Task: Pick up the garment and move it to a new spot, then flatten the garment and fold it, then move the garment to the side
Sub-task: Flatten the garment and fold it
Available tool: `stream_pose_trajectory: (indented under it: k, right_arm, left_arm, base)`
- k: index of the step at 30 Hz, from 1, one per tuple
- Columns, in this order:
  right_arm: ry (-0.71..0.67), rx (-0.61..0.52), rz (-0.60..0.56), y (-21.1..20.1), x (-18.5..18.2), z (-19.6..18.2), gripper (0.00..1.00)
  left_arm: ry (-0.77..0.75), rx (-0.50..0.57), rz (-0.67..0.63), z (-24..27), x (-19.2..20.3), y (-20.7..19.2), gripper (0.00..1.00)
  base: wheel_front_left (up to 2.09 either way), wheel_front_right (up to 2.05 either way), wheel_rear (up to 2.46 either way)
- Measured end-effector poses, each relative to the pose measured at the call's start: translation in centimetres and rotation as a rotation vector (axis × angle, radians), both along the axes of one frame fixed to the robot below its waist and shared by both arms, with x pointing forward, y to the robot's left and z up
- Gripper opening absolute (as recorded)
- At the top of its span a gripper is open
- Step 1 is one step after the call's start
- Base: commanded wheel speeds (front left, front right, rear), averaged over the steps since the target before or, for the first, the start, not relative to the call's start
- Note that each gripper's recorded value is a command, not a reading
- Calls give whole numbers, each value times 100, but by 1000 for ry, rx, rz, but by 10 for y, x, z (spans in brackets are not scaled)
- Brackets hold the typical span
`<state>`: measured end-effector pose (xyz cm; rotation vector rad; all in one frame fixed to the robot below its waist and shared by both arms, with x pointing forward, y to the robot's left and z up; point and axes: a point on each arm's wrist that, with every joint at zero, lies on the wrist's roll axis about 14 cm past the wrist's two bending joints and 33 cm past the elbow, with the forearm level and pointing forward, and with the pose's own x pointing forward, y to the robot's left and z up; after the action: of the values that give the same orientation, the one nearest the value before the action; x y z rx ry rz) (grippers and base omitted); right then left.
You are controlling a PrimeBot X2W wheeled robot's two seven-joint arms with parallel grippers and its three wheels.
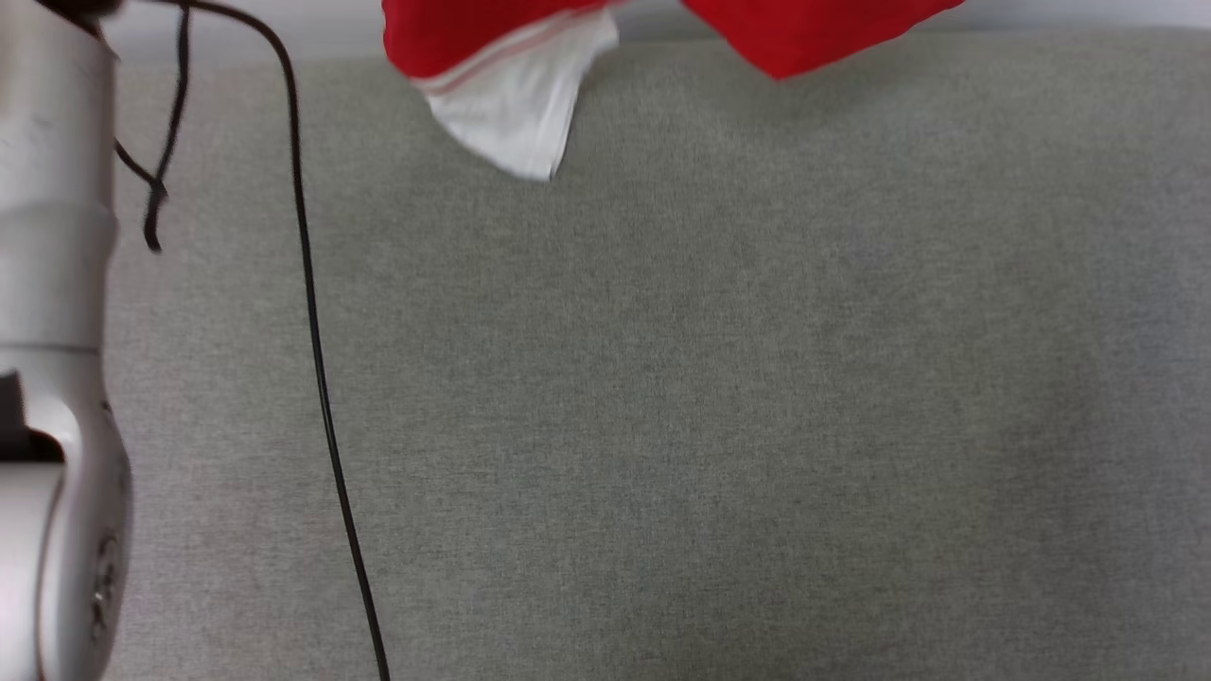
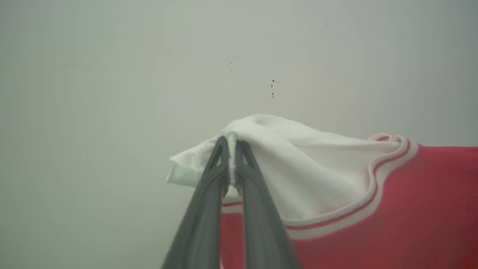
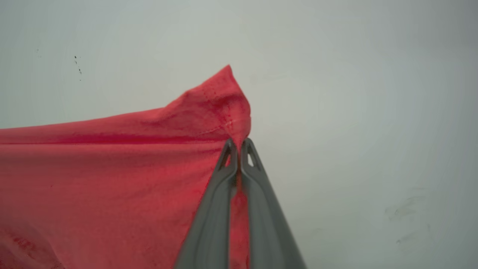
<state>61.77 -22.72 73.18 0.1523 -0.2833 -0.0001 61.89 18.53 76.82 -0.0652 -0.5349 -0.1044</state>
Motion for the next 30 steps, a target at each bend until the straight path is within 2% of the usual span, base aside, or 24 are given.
stream_pose_trajectory:
  k: [3, 5, 13, 18, 23, 30]
  right_arm:
    - [-34, -7, -1, 0, 12, 9, 0]
    - [-19, -7, 3, 3, 22, -1, 0]
    - [117, 21, 48, 23, 53, -80, 0]
    - [196, 37, 82, 39, 57, -126, 0]
    - [300, 48, 101, 46, 35, -180, 0]
    - [464, 52, 117, 48, -28, -246, 0]
  left_arm:
    - [-10, 13, 8, 2, 13, 1, 0]
    - [21, 11, 10, -14, 23, 2, 0]
    - [138, -37, 16, -84, 50, 9, 0]
    - [243, -72, 24, -139, 48, 16, 0]
    - [337, -114, 29, -184, 26, 21, 0]
    - [469, -154, 51, -240, -35, 29, 0]
  base:
    - [0, 0, 0]
    - [0, 0, 0]
    - [0, 0, 0]
    - [0, 0, 0]
    - [0, 0, 0]
    - [0, 0, 0]
